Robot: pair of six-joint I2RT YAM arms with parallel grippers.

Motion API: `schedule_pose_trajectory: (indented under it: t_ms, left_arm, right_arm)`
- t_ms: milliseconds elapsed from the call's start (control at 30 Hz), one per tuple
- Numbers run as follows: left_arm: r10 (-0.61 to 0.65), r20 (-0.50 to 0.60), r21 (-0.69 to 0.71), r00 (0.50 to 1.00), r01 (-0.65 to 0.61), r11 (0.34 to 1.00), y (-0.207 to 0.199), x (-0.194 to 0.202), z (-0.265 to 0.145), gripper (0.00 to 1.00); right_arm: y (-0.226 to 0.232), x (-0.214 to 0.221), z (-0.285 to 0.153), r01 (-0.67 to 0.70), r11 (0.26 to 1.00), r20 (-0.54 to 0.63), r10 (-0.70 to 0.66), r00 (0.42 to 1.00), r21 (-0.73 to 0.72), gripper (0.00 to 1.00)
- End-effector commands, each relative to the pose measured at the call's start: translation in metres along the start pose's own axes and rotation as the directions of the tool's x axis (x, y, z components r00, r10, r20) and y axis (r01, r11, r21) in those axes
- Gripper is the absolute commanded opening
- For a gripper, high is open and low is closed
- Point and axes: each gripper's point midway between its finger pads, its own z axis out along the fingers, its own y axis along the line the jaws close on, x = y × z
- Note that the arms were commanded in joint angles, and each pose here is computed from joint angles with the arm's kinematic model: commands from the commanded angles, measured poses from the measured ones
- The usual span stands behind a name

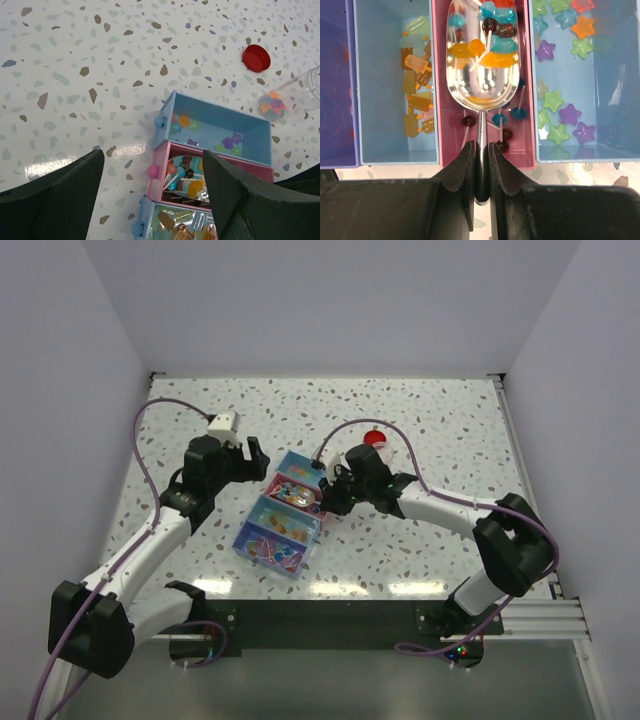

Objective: Pack the candies
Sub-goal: Scoop the fake candies from the storage box.

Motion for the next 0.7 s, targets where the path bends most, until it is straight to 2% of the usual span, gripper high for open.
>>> schedule_pose_trajectory:
  t_ms: [0, 333, 667]
  left_arm:
    - [0.014, 0.046, 0.032, 0.999, -0.016, 0.999, -0.008, -0.022, -0.001, 0.84]
    - [0.023, 0.055, 0.022, 0.998, -0.024, 0.999, -0.007, -0.026, -0.004, 0.84]
    - [0.035, 0.107, -0.018, 0.994, -0.033, 0.999, -0.003, -0.046, -0.013, 0.84]
  right_arm:
    - [0.002, -0.026, -0.001, 0.06, 0.998, 0.047, -0.059, 0.997, -0.025, 0.0]
    - [0.0, -0.029, -0.007, 0.028, 1.0, 0.118, -0.029, 0.993, 0.006, 0.0]
    - [-0.002, -0.037, -0.026, 0.028, 0.999, 0.165, -0.033, 0.986, 0.035, 0.0]
